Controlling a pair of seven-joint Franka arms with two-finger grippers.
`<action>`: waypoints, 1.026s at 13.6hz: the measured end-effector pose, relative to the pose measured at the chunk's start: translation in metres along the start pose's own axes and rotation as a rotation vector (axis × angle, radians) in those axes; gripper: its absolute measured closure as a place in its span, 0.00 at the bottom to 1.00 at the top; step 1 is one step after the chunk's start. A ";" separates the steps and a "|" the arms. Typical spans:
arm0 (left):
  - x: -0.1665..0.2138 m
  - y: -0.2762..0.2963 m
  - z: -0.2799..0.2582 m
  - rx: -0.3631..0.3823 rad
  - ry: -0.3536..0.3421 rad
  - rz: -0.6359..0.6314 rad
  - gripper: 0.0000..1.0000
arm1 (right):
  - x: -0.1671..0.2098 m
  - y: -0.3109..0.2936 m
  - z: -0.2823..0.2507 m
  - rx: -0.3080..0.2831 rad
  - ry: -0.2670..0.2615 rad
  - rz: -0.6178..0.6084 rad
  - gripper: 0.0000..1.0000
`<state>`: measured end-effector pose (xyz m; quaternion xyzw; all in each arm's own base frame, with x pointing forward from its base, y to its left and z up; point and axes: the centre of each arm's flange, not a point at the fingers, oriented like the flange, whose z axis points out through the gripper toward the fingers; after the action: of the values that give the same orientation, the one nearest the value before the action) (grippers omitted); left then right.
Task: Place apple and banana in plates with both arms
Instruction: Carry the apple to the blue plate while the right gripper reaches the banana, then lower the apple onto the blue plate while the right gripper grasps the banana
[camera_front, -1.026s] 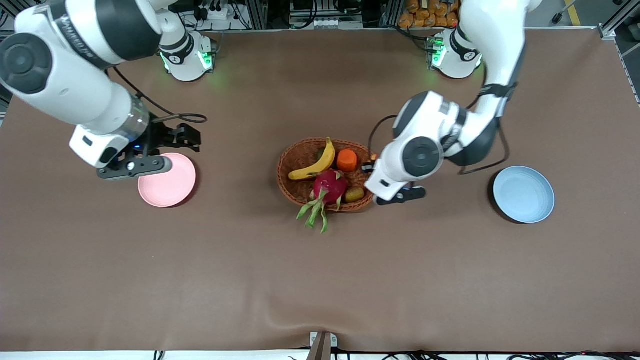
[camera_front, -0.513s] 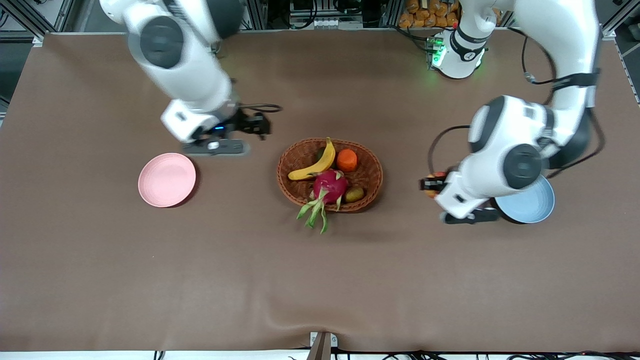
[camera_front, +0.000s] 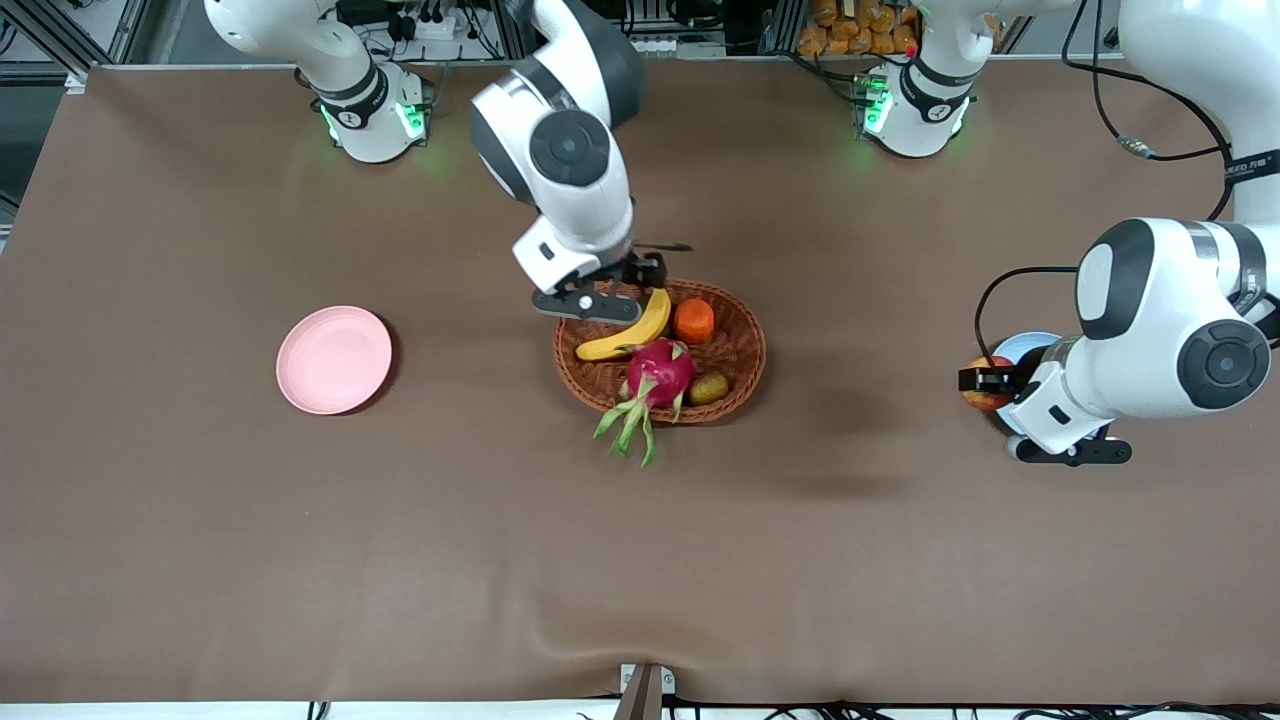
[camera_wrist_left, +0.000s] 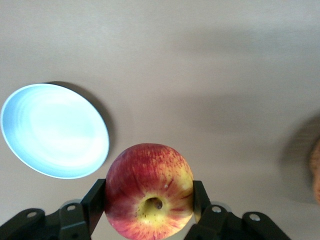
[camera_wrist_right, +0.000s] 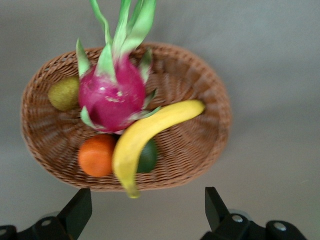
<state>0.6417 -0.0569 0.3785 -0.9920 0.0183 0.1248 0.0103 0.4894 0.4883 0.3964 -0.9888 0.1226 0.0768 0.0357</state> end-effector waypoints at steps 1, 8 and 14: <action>0.000 -0.013 0.011 -0.003 0.010 0.017 0.26 | 0.003 -0.001 0.011 0.003 -0.015 0.028 0.00; -0.021 -0.129 0.104 -0.047 0.026 0.073 0.26 | -0.011 -0.030 0.081 0.005 0.010 0.023 0.00; -0.034 -0.175 0.130 -0.063 0.042 0.106 0.26 | -0.017 -0.037 0.114 -0.022 0.018 -0.005 0.07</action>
<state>0.5834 0.1219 0.2635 -0.9918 0.0671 0.1049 -0.0281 0.4660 0.5380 0.2883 -0.9901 0.1195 0.0692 0.0241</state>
